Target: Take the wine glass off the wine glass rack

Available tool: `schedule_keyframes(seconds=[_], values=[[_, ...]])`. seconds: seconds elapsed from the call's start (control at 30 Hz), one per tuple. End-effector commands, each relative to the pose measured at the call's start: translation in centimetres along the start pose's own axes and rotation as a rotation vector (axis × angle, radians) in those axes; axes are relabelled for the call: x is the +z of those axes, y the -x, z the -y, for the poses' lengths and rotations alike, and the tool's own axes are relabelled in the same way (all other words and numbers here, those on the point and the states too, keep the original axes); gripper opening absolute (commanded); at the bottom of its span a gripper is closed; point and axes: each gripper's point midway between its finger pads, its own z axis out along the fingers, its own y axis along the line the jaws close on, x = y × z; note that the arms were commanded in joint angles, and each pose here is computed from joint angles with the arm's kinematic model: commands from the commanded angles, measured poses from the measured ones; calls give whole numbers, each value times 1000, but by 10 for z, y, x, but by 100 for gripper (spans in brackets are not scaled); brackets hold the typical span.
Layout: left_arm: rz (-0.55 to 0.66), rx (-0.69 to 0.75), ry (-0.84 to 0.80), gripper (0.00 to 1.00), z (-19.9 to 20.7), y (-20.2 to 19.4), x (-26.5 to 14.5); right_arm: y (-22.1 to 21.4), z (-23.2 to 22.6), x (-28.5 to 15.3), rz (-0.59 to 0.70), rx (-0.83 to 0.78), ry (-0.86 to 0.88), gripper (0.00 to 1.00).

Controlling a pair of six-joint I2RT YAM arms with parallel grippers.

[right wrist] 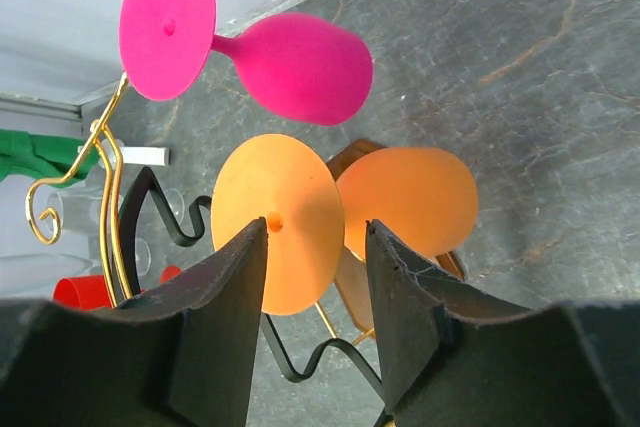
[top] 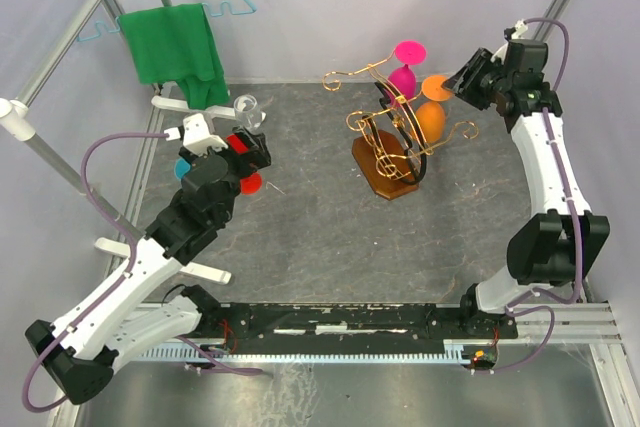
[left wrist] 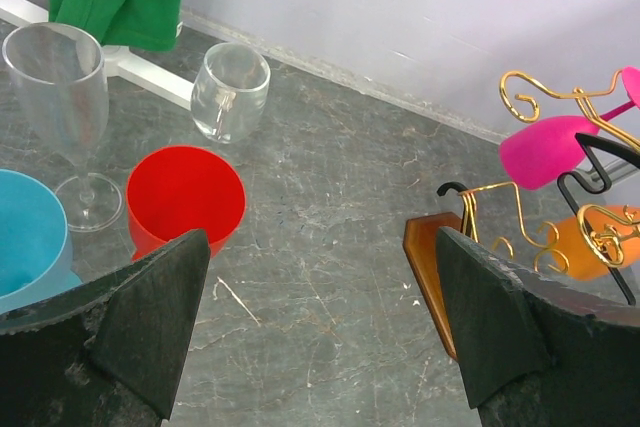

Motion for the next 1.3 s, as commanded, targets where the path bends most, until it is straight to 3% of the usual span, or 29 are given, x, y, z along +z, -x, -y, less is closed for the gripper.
schedule_keyframes(seconds=[0.0, 0.07, 0.17, 0.27, 0.37, 0.7, 1.27], values=[[31, -74, -40, 100, 12, 20, -7, 8, -14, 10, 22, 31, 91, 50], [27, -72, -40, 100, 11, 19, -7, 5, -14, 14, 10, 42, 99, 49], [25, -71, -40, 100, 11, 19, -7, 2, -12, 19, -2, 54, 110, 39], [29, -72, -40, 100, 11, 21, -8, 1, -12, 18, 8, 66, 117, 14], [29, -72, -42, 100, 11, 21, -9, 4, -11, 12, 27, 72, 115, 3], [12, -76, -50, 100, 13, 15, -7, 16, -11, 1, 72, 161, 181, 1], [9, -76, -58, 100, 14, 17, -9, 36, -12, 26, 180, 286, 343, 1]])
